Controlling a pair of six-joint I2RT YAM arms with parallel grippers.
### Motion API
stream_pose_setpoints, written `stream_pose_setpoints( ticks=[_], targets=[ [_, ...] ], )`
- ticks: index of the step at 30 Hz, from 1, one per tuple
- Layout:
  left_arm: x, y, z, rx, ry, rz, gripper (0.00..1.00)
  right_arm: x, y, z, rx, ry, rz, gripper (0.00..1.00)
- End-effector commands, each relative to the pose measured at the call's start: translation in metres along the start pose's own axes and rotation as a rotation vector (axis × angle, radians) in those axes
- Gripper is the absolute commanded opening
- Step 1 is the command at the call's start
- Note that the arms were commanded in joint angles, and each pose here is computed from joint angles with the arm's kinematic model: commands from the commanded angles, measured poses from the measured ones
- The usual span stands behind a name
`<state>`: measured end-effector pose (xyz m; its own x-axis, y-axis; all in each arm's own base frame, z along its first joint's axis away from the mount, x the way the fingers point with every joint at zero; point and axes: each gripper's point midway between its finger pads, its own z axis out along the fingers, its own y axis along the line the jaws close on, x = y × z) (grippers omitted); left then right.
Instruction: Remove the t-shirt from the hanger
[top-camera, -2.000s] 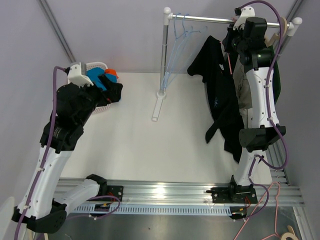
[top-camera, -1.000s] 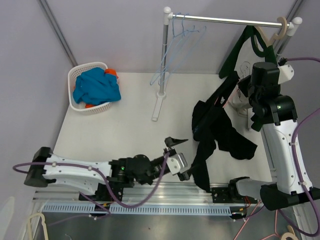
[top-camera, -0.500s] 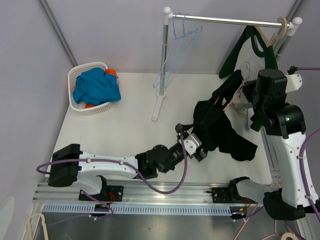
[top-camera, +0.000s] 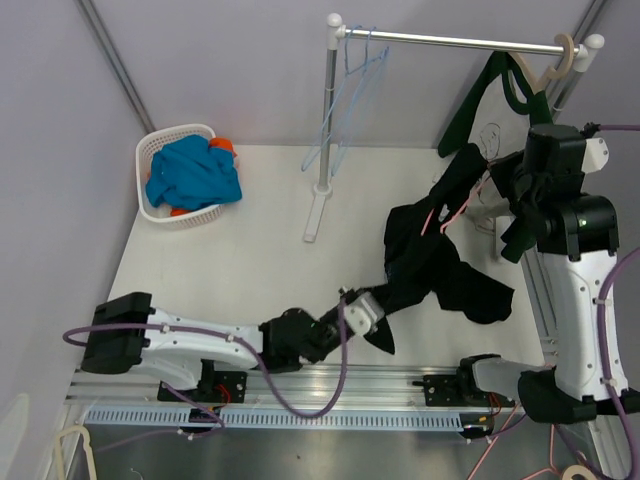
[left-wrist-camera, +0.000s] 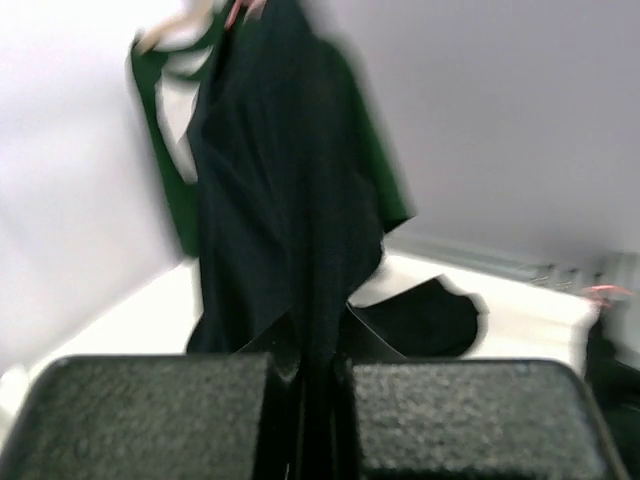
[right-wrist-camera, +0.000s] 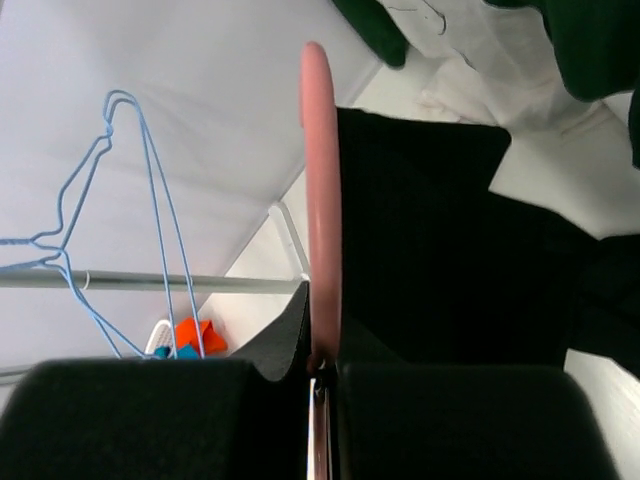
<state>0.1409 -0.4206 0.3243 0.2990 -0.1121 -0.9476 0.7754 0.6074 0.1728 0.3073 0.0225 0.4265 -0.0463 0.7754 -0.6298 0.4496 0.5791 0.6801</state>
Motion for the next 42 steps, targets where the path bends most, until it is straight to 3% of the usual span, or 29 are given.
stream_pose_setpoints(
  ticks=[1,3,4,6,10,12,13,14,15,16,19,21,23,26,31,34,36,37,38,40,42],
  targets=[
    [-0.074,-0.021,-0.041,0.072,-0.277,-0.018,0.01,-0.009,0.013,0.02,-0.03,0.075,0.115,0.0],
    [-0.089,-0.02,-0.056,0.074,-0.307,-0.037,0.01,-0.024,0.003,0.035,-0.016,0.083,0.186,0.0],
    [-0.082,-0.029,-0.068,0.11,-0.298,-0.042,0.01,-0.013,0.011,0.04,-0.082,0.178,0.216,0.0],
    [-0.092,-0.023,-0.079,0.112,-0.319,-0.083,0.0,-0.03,0.001,0.051,-0.103,0.202,0.3,0.0],
    [-0.068,-0.005,-0.084,0.037,-0.276,-0.066,0.01,-0.036,0.018,0.054,-0.265,0.341,0.435,0.0],
    [-0.059,0.004,-0.072,-0.009,-0.202,-0.048,0.01,-0.043,0.033,0.045,-0.291,0.286,0.359,0.0],
    [-0.061,0.026,-0.058,-0.076,-0.168,-0.126,0.01,-0.022,0.042,0.033,-0.264,0.308,0.29,0.0],
    [-0.056,0.036,-0.05,-0.094,-0.118,-0.17,0.01,-0.033,0.041,0.034,-0.228,0.179,0.173,0.0],
    [-0.024,0.038,-0.044,-0.064,0.095,-0.154,0.01,-0.036,0.057,0.017,-0.282,0.139,0.105,0.0],
    [-0.029,0.059,-0.025,-0.033,0.136,-0.39,0.01,-0.024,0.07,0.005,-0.326,0.149,0.051,0.0],
    [0.015,0.094,-0.017,-0.105,0.357,-0.447,0.01,-0.013,0.078,-0.026,-0.4,0.174,-0.006,0.0],
    [0.005,0.11,-0.009,-0.153,0.368,-0.43,0.01,-0.003,0.081,-0.046,-0.445,0.203,-0.069,0.0],
    [0.018,0.118,-0.011,-0.177,0.456,-0.444,0.0,0.001,0.081,-0.067,-0.493,0.205,-0.15,0.0],
    [0.022,0.123,-0.021,-0.199,0.515,-0.484,0.01,-0.009,0.066,-0.083,-0.538,0.096,-0.34,0.0],
    [-0.025,0.129,-0.061,-0.157,0.446,-0.545,0.01,-0.04,0.047,-0.08,-0.554,-0.216,-0.523,0.0],
    [-0.066,0.156,-0.081,-0.178,0.442,-0.539,0.01,-0.044,0.048,-0.064,-0.539,-0.279,-0.576,0.0],
    [-0.118,0.181,-0.086,-0.195,0.38,-0.515,0.01,-0.044,0.063,-0.051,-0.559,-0.288,-0.599,0.0],
    [-0.114,0.201,-0.081,-0.247,0.398,-0.504,0.01,-0.044,0.069,-0.047,-0.571,-0.294,-0.599,0.0],
    [-0.172,0.215,-0.078,-0.236,0.277,-0.491,0.01,-0.034,0.076,-0.037,-0.601,-0.274,-0.63,0.0],
    [-0.147,0.243,-0.057,-0.266,0.384,-0.521,0.01,-0.04,0.092,-0.031,-0.647,-0.323,-0.609,0.0],
    [-0.216,0.266,-0.051,-0.274,0.247,-0.478,0.01,-0.036,0.106,-0.015,-0.674,-0.324,-0.597,0.0]
  ],
)
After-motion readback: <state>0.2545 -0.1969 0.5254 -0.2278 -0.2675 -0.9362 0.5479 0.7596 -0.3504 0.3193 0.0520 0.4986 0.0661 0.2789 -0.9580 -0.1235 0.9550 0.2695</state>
